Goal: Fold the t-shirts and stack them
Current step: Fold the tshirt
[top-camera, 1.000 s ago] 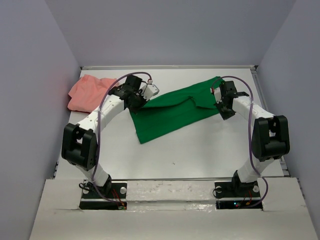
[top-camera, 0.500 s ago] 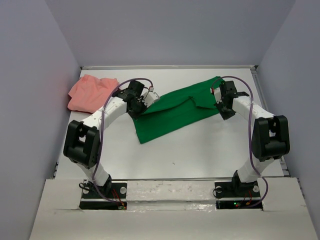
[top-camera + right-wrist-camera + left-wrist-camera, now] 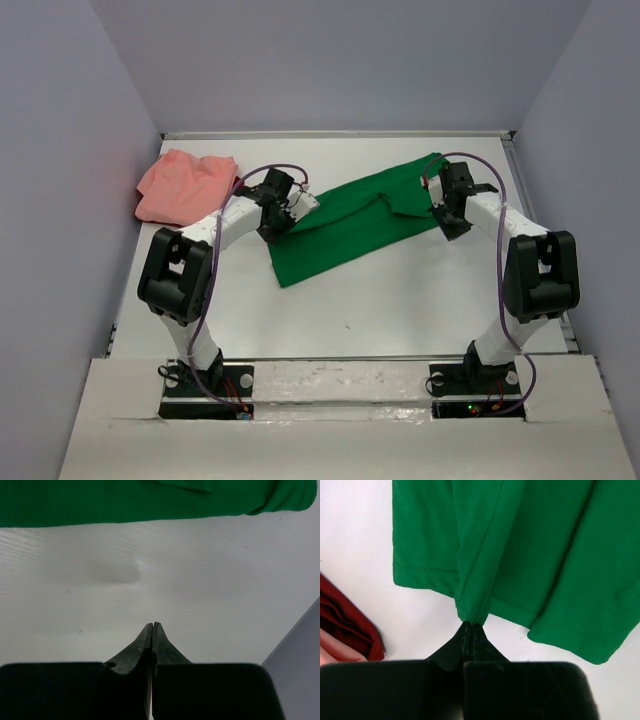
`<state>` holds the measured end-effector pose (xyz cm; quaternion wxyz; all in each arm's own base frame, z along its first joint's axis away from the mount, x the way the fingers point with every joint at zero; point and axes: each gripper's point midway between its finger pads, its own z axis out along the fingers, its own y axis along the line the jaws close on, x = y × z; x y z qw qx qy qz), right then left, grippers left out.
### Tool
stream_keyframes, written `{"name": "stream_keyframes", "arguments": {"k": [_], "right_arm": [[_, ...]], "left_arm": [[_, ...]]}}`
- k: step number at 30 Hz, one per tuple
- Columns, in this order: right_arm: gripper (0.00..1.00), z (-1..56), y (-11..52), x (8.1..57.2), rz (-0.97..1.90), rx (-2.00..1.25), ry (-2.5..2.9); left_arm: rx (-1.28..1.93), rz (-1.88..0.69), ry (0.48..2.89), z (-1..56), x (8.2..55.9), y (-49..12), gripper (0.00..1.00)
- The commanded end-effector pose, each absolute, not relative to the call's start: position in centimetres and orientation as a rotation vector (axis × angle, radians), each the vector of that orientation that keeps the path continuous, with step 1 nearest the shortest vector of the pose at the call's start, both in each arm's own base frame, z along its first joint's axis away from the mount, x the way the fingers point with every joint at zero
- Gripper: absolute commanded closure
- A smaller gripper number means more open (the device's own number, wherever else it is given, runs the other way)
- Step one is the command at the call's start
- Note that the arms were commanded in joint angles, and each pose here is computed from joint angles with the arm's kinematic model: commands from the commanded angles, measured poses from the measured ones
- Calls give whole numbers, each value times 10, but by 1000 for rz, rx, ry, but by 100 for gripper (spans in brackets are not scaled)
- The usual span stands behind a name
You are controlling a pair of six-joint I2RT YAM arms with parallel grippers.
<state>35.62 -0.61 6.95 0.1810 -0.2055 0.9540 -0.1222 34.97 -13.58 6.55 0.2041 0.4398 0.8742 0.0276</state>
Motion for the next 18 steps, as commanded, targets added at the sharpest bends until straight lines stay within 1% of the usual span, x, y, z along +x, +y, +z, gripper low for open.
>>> {"name": "stream_keyframes", "arguments": {"k": [1, 3, 9, 10, 11, 12, 13, 14, 16, 18], "right_arm": [[100, 77, -11, 364, -374, -565, 2678], [100, 76, -11, 364, -374, -566, 2681], [100, 79, -10, 368, -365, -563, 2675], [100, 79, -10, 368, -367, -563, 2675], [100, 78, -10, 368, -367, -564, 2678], [100, 79, -10, 369, -369, -562, 2675], [100, 79, -10, 369, -369, -563, 2676], [100, 78, -10, 369, -371, -564, 2679], [100, 78, -10, 369, -369, -563, 2678], [100, 77, -10, 369, -366, -561, 2681]], "left_arm": [[1244, 86, 2424, 65, 348, -140, 99], [1255, 87, 2420, 65, 346, -142, 88], [1268, 69, 2403, 75, 343, -148, 88], [1279, 27, 2401, 76, 340, -153, 86], [1281, 20, 2398, 78, 339, -154, 84], [1288, 1, 2384, 83, 337, -156, 79], [1294, -7, 2373, 86, 336, -158, 77], [1297, -22, 2363, 91, 333, -159, 72], [1309, -50, 2340, 99, 329, -162, 67], [1321, -68, 2329, 102, 326, -164, 66]]}}
